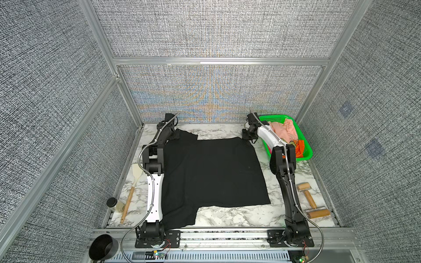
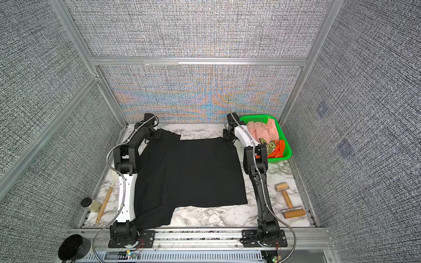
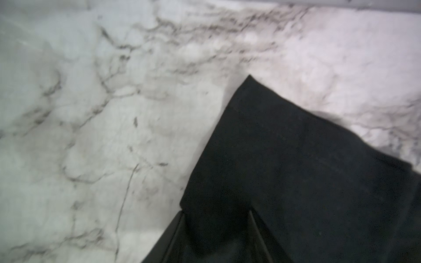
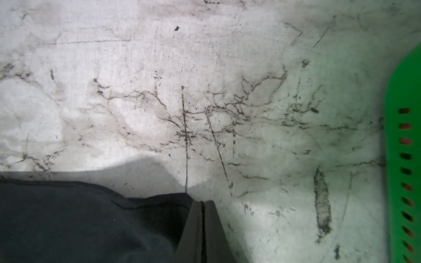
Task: Fold and stack t-shirts
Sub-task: Fold the T-shirt at the center of the table.
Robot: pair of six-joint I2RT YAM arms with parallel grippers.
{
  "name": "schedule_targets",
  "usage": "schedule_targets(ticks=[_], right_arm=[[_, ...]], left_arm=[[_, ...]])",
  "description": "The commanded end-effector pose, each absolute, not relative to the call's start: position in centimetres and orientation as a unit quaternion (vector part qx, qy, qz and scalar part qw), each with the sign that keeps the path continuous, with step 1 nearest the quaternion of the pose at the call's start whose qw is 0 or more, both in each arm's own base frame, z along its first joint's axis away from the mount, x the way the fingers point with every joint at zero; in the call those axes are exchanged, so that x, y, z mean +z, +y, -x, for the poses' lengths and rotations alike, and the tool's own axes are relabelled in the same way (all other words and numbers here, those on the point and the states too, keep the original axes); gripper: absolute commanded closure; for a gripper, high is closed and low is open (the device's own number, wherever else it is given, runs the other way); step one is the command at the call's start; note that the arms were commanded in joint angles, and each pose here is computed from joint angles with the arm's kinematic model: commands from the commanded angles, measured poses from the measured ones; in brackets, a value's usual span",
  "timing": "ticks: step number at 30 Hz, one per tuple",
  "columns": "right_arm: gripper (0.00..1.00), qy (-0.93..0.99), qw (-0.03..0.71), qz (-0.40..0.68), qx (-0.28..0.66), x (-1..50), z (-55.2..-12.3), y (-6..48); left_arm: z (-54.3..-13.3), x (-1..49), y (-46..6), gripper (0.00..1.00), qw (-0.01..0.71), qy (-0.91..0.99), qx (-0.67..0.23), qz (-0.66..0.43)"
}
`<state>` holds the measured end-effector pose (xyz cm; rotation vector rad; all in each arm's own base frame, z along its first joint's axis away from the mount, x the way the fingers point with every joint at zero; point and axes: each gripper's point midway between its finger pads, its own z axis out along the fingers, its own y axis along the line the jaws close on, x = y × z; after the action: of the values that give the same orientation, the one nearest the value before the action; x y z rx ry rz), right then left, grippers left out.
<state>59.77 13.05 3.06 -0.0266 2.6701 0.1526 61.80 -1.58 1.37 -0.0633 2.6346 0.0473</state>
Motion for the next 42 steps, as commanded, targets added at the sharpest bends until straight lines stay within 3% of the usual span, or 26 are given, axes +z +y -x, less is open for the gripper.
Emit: schedule_targets(ticks=[1, 3, 6, 15, 21, 29, 42], right_arm=[[1.00, 0.967, 0.247, 0.017, 0.051, 4.3, -60.2, 13.1], [1.00, 0.967, 0.249, 0.017, 0.049, 4.5, -60.2, 13.0], [1.00, 0.966, 0.255, 0.019, 0.048, 4.9, -60.3, 13.1], [1.00, 0.947, 0.317, 0.048, 0.037, 8.9, -61.8, 12.8], [1.00, 0.931, 0.357, 0.068, 0.027, 11.9, -62.1, 12.4], [1.00, 0.920, 0.376, 0.111, -0.008, 13.3, -61.5, 11.6], [1.00, 0.890, 0.421, 0.169, -0.049, 13.0, -59.0, 10.9]], left_arm=[[-60.0, -1.6, -0.7, 0.67, 0.205, 0.977, 0.053, 0.019], [-60.3, -0.8, 1.0, 0.84, 0.220, 0.969, 0.093, 0.063], [-61.2, 0.7, 2.0, 1.00, 0.245, 0.962, 0.090, 0.080], [-64.5, 10.9, 1.8, 1.00, 0.381, 0.920, 0.058, 0.067], [-63.7, 14.4, 1.6, 1.00, 0.394, 0.915, 0.051, 0.062], [-60.7, 13.5, 1.2, 1.00, 0.357, 0.931, 0.044, 0.059], [-54.4, 13.5, 0.5, 1.00, 0.364, 0.929, 0.049, 0.046]])
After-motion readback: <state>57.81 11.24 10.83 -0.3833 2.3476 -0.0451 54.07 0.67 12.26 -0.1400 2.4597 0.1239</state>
